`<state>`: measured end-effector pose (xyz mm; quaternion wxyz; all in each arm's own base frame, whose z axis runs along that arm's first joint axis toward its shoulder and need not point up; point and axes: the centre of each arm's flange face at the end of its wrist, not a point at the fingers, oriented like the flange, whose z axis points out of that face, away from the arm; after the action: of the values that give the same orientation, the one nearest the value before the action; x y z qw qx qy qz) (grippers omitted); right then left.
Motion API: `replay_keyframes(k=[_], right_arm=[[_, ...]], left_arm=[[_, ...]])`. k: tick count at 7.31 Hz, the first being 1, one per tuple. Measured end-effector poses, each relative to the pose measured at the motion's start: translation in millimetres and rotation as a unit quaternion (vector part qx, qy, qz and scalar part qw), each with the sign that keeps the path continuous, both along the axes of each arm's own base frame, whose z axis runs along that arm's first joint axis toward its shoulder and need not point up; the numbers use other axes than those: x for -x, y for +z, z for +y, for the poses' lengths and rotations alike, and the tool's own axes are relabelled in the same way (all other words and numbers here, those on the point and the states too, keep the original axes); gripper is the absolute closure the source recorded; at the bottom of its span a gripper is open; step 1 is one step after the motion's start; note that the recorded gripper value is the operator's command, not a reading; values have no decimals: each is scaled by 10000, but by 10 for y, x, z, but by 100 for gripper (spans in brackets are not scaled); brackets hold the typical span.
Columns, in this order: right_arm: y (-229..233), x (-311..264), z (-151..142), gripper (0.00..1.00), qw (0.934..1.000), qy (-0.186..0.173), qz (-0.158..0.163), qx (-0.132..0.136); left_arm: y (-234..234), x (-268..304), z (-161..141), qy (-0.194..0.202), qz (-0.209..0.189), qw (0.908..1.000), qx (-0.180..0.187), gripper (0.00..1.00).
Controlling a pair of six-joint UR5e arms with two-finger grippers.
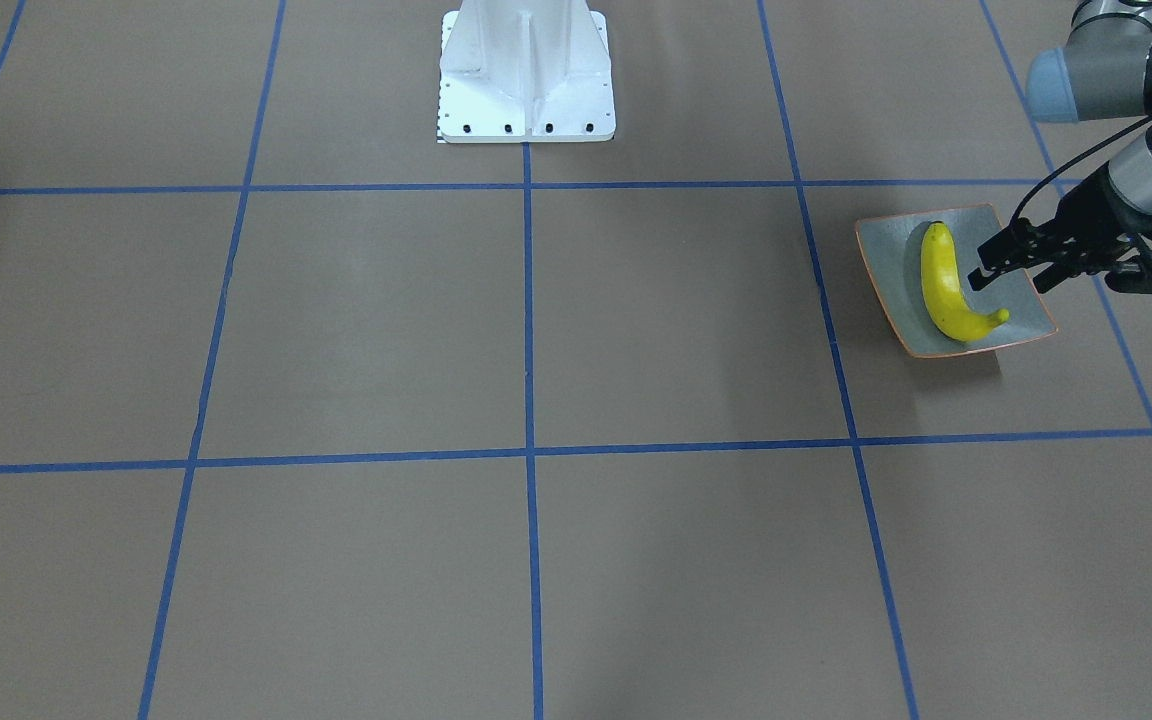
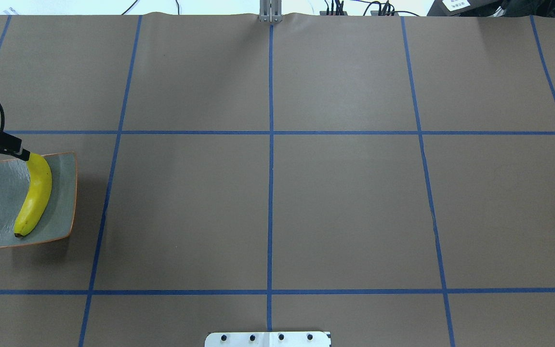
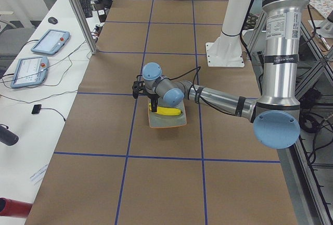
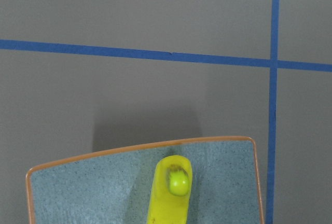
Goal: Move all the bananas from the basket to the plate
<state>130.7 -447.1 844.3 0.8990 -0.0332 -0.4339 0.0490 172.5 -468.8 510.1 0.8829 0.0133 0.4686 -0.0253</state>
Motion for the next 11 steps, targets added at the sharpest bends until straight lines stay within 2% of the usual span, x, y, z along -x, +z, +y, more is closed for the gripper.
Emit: replay_keyframes(k=[2, 3, 6, 8, 11], right_arm=[[32, -30, 1, 41, 10000, 31, -6, 42], [52, -43, 8, 43, 10000, 46, -11, 67], [74, -55, 9, 42, 9999, 65, -22, 98], [81, -63, 15, 33, 9999, 72, -22, 100], [76, -93, -12, 34, 10000, 44, 16, 44]], left_arm=[[7, -1, -1, 0, -4, 10000, 6, 0], [10, -4, 0, 1, -5, 10000, 12, 0], [-4, -7, -1, -1, 2, 10000, 6, 0], [-30, -1, 0, -14, 14, 10000, -6, 0], [-34, 2, 4, -21, 16, 10000, 1, 0]])
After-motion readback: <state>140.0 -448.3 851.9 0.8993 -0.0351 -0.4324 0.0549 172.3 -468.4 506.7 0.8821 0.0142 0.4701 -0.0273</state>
